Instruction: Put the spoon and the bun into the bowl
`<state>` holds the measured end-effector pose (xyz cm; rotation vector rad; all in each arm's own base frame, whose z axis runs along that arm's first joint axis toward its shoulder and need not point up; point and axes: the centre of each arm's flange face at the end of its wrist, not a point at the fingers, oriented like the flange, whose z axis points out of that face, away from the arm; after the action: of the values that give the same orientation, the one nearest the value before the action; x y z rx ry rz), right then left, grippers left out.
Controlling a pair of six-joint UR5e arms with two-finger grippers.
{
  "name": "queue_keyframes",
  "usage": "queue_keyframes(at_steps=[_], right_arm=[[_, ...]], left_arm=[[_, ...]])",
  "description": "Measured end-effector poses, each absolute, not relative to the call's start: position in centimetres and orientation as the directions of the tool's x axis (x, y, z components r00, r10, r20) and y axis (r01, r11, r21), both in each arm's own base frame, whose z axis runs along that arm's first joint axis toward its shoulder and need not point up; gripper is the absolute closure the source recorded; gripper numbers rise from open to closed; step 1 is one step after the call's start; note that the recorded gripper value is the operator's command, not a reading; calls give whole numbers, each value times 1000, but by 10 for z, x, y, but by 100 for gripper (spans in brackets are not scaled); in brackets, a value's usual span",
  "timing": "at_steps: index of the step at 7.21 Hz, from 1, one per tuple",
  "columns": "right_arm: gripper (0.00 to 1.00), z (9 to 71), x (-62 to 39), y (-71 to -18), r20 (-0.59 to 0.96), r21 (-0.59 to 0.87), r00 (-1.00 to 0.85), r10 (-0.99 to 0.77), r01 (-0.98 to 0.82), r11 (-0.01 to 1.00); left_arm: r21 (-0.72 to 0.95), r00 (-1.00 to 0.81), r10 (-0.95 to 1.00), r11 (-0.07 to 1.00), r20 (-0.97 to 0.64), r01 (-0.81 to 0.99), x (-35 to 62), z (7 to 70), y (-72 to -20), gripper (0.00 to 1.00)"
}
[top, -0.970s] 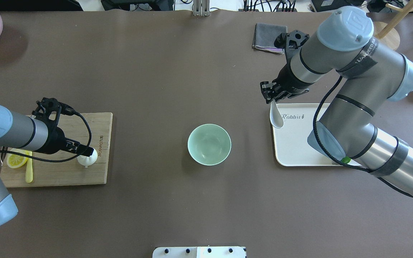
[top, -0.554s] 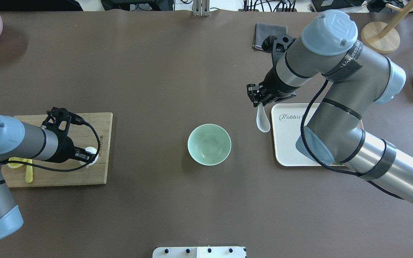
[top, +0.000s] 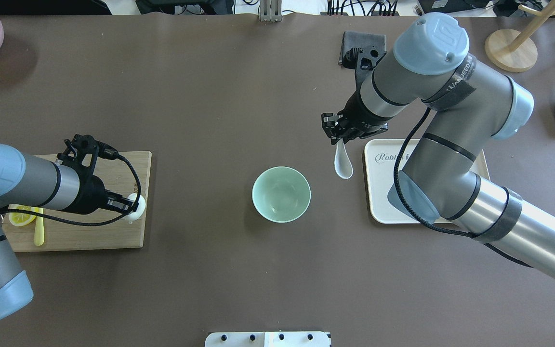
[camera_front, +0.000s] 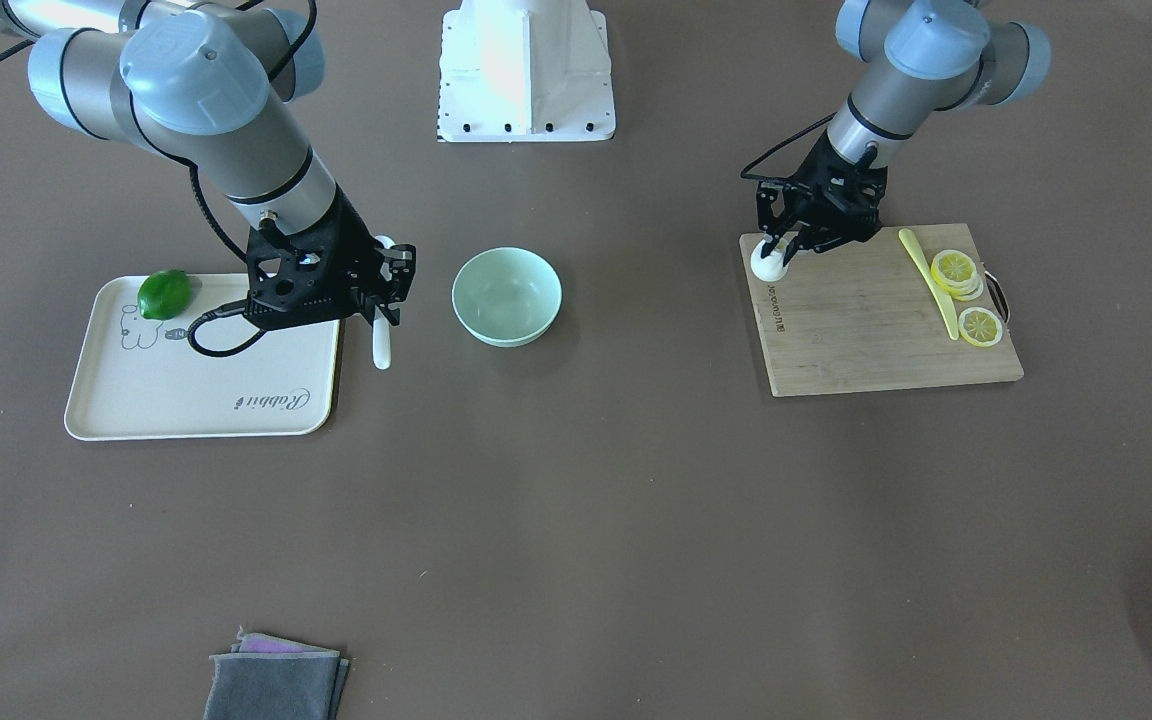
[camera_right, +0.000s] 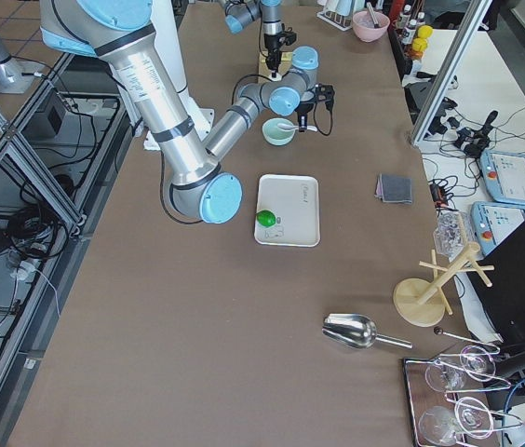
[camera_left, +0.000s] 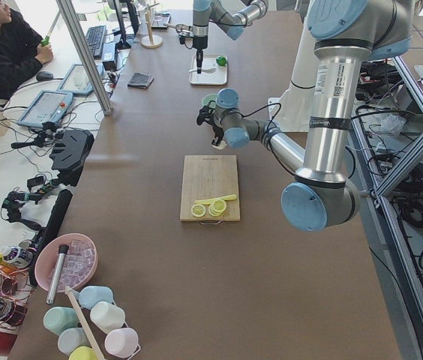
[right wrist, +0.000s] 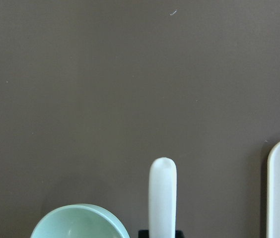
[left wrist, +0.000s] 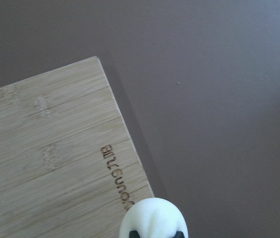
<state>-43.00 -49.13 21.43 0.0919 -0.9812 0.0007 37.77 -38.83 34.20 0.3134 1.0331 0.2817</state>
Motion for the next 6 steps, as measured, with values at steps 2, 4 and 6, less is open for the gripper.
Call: queue_keyframes(at_steps=[2,4,6], right_arm=[[100,204,-468,-483,824,70,566,-34,-43,997],[100,199,-516,-450,816,64,578,-31,-37,997],[100,196,-559,-430,823,79,567,-29,-64,995]], left_arm=[[376,483,359,924,-798,-65,391,266,-417,100],[370,492,340,928,-801,-39,386,234,-434,100],[360,496,325,933,-805,-28,381,215,-444,100]])
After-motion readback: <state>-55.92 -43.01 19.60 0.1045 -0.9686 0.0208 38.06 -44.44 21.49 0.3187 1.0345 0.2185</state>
